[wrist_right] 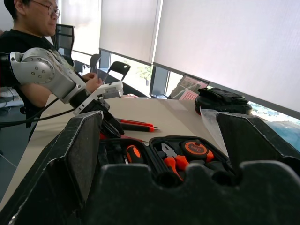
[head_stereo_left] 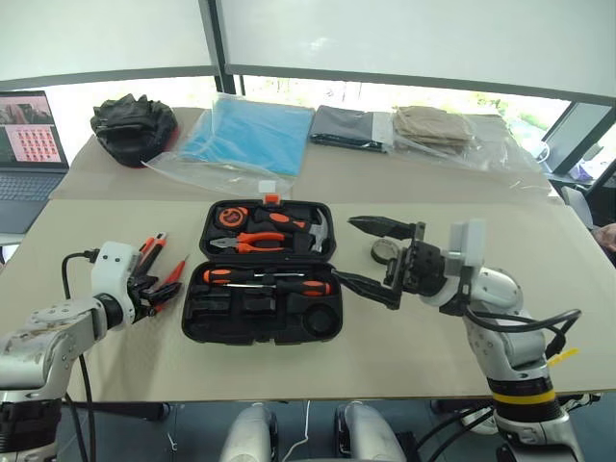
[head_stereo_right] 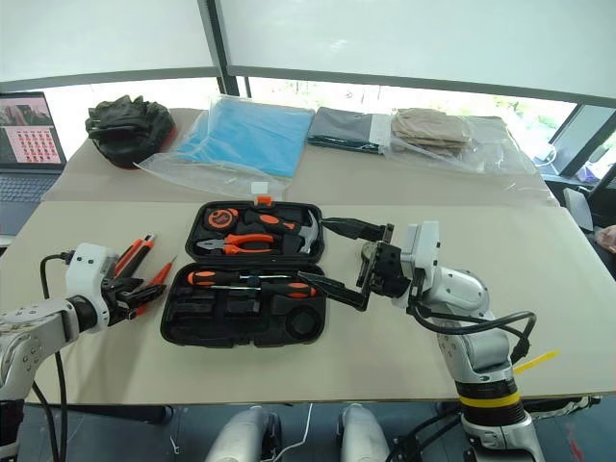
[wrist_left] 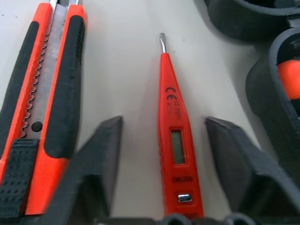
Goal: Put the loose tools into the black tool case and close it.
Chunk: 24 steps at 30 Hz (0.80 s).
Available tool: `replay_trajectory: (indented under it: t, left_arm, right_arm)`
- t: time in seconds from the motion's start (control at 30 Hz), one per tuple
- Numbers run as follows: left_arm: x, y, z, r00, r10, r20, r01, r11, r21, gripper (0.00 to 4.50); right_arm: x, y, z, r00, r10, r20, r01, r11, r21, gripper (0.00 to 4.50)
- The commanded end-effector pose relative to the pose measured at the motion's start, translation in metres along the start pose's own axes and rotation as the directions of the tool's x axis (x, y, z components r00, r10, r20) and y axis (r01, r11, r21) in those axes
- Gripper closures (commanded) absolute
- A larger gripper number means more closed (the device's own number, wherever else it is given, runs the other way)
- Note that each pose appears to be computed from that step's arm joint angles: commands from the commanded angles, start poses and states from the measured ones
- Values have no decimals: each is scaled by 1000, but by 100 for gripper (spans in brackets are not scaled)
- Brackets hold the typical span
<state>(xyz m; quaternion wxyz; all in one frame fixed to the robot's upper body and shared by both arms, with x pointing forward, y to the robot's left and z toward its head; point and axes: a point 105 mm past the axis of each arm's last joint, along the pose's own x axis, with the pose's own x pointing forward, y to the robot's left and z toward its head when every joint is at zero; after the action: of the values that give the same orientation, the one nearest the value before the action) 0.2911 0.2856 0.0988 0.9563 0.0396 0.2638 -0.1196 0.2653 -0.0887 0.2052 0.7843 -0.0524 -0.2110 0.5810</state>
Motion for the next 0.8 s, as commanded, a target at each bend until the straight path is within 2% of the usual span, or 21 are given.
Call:
replay_trajectory:
  t: [0.03, 0.1, 0.2, 0.3, 0.37, 0.43, 0.5, 0.63, 0.7, 0.77, 0.8]
  left_arm:
    - [1, -6, -11, 999, -42, -33, 42, 999, -9, 316]
    - [-3, -5, -2, 997, -70, 33, 71, 997, -13, 390]
    - [-14, -7, 30, 955, -154, 253, 171, 984, -48, 390]
    - [-31, -13, 45, 901, -290, 321, 264, 957, 122, 390]
    - [-38, -22, 48, 888, -377, 262, 305, 911, 278, 390]
    - [-47, -45, 64, 824, -519, 228, 375, 801, 467, 390]
    - [-50, -64, 70, 772, -615, 161, 427, 689, 585, 390]
    - [-35, -93, 54, 717, -690, -95, 537, 461, 706, 390]
    - [-25, -99, 48, 714, -678, -176, 564, 407, 719, 390]
    - [-15, -98, 41, 745, -613, -263, 557, 356, 750, 390]
    - [-13, -100, 40, 742, -605, -287, 575, 356, 736, 390]
  right_arm:
    - [-2, 2, 11, 1000, 4, 15, -3, 998, -57, 0]
    - [-4, 3, 11, 1000, 2, 6, -2, 998, -59, 0]
    - [-8, 4, 12, 1000, 4, -11, -5, 998, -61, 0]
    - [-13, 4, 15, 1000, 4, -29, -6, 998, -64, 0]
    - [-18, 4, 17, 999, 4, -47, -7, 998, -66, 0]
    - [-26, 4, 19, 997, -1, -76, -3, 998, -59, 0]
    - [-32, 9, 17, 993, 27, -116, -32, 998, -48, 0]
    - [-38, 20, 12, 981, 83, -178, -80, 997, 22, 0]
    - [-37, 22, 12, 978, 82, -191, -74, 996, 51, 0]
    - [-37, 23, 9, 970, 85, -229, -69, 995, 74, 0]
    - [-36, 24, 10, 969, 80, -234, -61, 995, 85, 0]
